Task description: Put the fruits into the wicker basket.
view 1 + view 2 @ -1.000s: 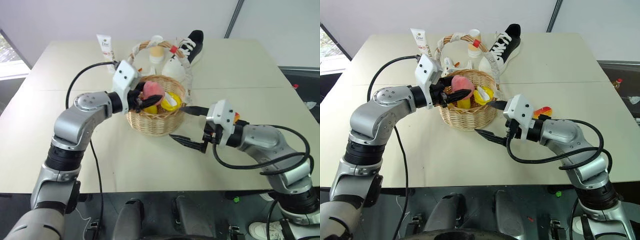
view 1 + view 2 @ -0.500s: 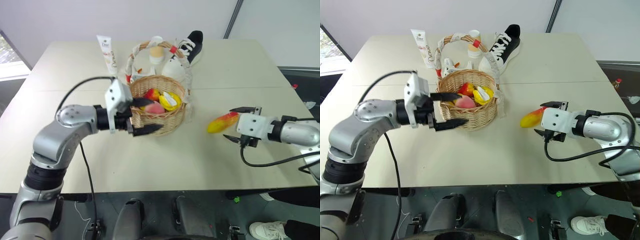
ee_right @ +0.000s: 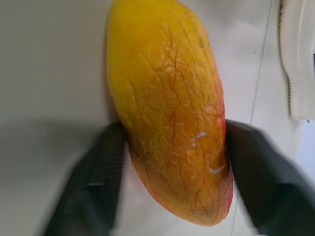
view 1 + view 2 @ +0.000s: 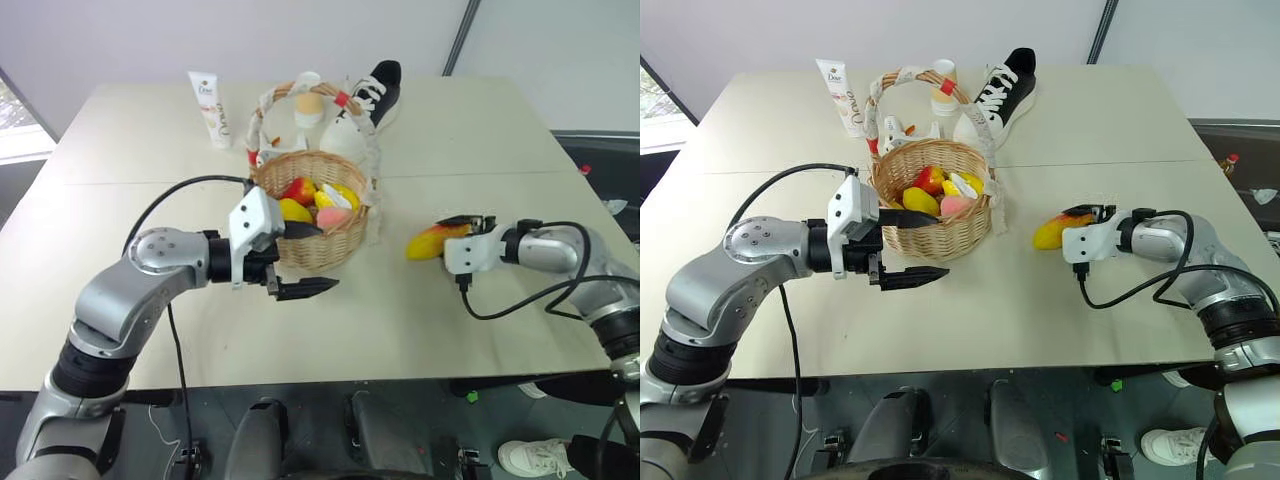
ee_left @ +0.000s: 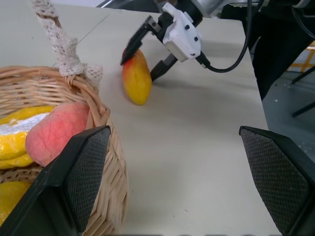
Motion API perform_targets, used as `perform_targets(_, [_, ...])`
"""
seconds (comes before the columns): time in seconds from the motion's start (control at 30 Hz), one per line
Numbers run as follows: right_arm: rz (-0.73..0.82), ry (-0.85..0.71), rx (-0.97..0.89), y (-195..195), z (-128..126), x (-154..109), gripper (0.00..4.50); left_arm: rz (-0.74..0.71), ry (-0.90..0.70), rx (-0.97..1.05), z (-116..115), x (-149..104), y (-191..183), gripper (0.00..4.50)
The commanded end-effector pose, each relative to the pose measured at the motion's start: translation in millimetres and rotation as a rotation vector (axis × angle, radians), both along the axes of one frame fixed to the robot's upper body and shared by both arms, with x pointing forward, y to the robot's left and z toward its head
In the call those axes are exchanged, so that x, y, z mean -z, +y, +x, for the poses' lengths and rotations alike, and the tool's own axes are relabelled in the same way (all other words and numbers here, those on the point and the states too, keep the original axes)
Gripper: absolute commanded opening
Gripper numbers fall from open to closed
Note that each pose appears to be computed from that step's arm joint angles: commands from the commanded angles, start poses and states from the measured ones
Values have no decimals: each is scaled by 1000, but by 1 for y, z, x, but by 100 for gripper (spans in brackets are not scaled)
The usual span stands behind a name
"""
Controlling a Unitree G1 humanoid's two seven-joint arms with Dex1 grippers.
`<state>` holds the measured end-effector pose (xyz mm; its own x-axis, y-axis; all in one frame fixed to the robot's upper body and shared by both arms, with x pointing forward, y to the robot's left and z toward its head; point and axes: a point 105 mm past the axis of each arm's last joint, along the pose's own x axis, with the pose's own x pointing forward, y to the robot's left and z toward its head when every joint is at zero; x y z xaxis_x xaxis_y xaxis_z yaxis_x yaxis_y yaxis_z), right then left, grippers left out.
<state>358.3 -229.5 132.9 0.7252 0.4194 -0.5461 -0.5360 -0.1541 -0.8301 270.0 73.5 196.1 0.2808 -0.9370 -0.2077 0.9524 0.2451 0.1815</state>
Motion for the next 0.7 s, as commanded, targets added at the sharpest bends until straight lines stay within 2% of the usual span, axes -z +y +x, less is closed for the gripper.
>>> perform_targets(0.03, [19, -74, -23, 4, 0, -20, 178, -25, -41, -41, 2, -10, 12, 450])
perform_targets(0.1, [55, -103, -38, 9, -5, -31, 178, -46, -50, -107, 9, -14, 27, 450])
perform_targets(0.23, [261, -95, -89, 35, -25, -66, 178, -97, -31, -253, 21, -18, 64, 450])
perform_targets(0.37, [584, 84, -256, 96, -69, -101, 178, -145, -4, -378, 25, -18, 108, 450])
perform_targets(0.5, [860, 206, -447, 156, -94, -126, 178, -159, -7, -410, 25, -21, 122, 450])
perform_targets(0.57, [917, 231, -499, 178, -98, -130, 178, -160, -9, -422, 26, -21, 124, 450])
perform_targets(0.7, [1030, 111, -418, 213, -61, -143, 178, -165, -24, -397, 21, -22, 114, 450])
